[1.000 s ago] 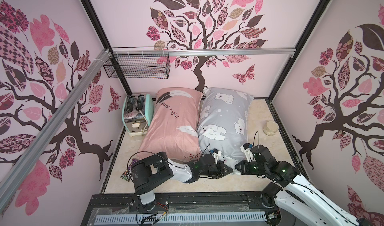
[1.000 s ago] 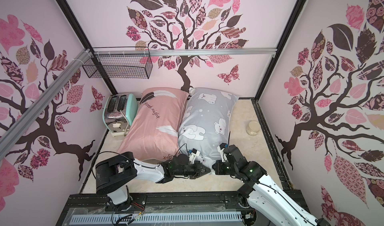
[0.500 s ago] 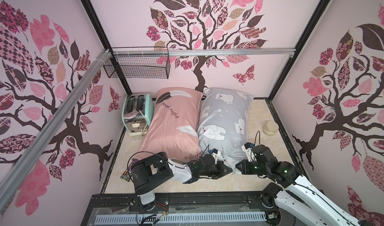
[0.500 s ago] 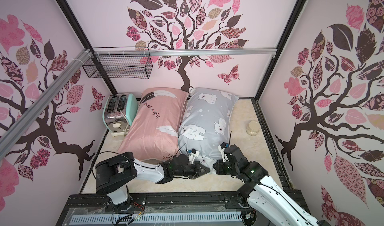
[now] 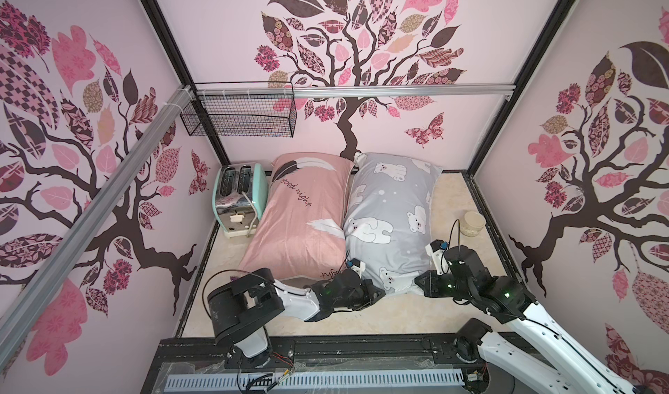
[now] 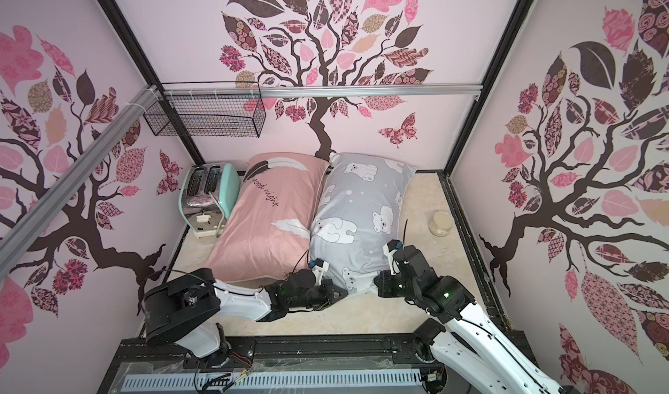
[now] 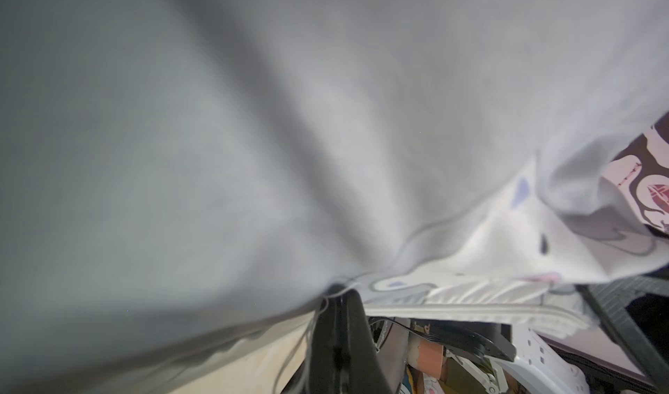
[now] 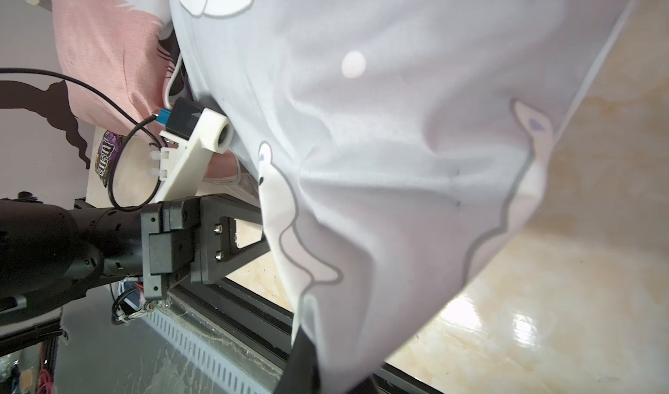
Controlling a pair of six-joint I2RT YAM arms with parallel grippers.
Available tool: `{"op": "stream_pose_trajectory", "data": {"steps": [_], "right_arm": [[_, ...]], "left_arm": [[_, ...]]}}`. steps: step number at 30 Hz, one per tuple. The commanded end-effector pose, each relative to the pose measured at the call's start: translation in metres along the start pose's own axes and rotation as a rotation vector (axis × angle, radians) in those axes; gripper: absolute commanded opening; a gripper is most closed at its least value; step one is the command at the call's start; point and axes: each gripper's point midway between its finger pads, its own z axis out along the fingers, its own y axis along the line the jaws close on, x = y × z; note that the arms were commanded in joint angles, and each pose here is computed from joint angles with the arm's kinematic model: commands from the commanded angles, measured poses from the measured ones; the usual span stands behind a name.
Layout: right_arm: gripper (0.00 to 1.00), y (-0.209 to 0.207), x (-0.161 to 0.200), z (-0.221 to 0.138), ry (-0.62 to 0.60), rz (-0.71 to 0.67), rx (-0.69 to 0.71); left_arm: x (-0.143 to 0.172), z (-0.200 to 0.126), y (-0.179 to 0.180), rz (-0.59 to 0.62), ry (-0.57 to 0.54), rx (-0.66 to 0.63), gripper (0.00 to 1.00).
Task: Zip up pillowcases
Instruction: Zip the zipper on the pillowcase.
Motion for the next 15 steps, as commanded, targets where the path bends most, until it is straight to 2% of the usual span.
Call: {"op": "stream_pose_trajectory", "data": {"steps": [1, 7, 15], "right_arm": [[0.0, 0.002, -0.031, -0.026, -0.105, -0.045, 0.063], [0.0, -0.003, -0.054, -0.041, -0.148, -0.051, 0.165], [0.0, -0.011, -0.076, -0.045, -0.184, -0.046, 0.267]], "left_arm": [[-0.01, -0.024, 0.053, 0.046, -0.035, -0.219, 0.0], [-0.03, -0.064, 0.085, 0.084, -0.097, -0.38, 0.0], [-0.037, -0.121, 0.128, 0.118, -0.193, -0.597, 0.0]]}}
